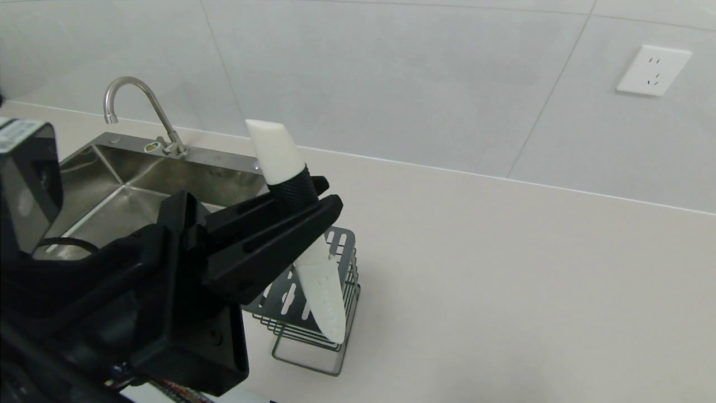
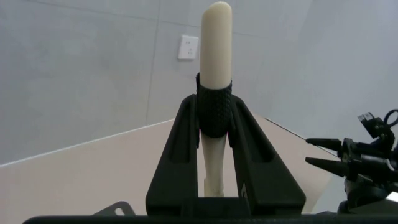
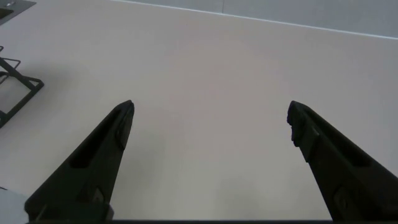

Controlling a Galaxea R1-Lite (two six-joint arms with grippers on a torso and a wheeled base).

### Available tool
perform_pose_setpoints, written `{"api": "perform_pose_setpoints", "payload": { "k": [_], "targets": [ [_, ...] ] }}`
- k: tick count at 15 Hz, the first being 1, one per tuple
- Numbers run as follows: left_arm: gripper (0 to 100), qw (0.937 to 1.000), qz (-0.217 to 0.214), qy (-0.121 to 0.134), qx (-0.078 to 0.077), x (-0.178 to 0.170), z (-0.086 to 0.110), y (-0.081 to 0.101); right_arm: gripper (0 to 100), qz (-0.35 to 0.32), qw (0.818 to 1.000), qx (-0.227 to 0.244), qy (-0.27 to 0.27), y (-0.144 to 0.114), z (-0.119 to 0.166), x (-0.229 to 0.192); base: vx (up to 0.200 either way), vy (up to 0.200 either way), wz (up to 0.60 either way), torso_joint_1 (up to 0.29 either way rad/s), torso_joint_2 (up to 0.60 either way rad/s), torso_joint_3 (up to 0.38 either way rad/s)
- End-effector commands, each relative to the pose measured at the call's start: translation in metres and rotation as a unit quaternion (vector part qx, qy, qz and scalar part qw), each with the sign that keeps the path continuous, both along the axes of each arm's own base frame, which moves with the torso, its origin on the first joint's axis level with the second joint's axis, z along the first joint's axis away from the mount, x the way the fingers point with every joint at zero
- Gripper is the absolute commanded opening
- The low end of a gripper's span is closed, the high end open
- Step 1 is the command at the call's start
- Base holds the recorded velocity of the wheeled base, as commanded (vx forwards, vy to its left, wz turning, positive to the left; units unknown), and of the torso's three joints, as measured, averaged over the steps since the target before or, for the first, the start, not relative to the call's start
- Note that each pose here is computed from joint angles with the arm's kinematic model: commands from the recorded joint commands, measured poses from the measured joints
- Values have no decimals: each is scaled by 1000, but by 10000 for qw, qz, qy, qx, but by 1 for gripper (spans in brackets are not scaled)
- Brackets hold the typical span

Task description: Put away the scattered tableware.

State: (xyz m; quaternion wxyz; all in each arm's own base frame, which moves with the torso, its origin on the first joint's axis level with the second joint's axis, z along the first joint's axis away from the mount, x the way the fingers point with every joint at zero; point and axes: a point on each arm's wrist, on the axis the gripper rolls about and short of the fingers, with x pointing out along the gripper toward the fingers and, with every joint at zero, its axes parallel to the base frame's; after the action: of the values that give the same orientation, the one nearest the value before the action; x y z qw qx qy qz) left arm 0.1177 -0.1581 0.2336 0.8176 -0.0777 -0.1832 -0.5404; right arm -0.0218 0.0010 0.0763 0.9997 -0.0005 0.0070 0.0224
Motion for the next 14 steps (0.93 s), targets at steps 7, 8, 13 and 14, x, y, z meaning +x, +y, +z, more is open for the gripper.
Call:
{"api": "perform_pose_setpoints", "payload": {
  "k": [7,8,13,14],
  "targets": [
    [0,9993,355,-53,-73,13,22,-1,100,-2,10000,-1,14,0,0,0,0,0,0,0,0,0],
    [0,9989,455,-74,-39,14,24,-2,100,-2,10000,-1,14,0,0,0,0,0,0,0,0,0],
    [0,9893,1392,119,424,17,35,-22,100,-2,10000,-1,14,0,0,0,0,0,0,0,0,0],
    [0,9882,1472,169,398,15,35,-25,100,-2,10000,-1,14,0,0,0,0,0,0,0,0,0]
  ]
}}
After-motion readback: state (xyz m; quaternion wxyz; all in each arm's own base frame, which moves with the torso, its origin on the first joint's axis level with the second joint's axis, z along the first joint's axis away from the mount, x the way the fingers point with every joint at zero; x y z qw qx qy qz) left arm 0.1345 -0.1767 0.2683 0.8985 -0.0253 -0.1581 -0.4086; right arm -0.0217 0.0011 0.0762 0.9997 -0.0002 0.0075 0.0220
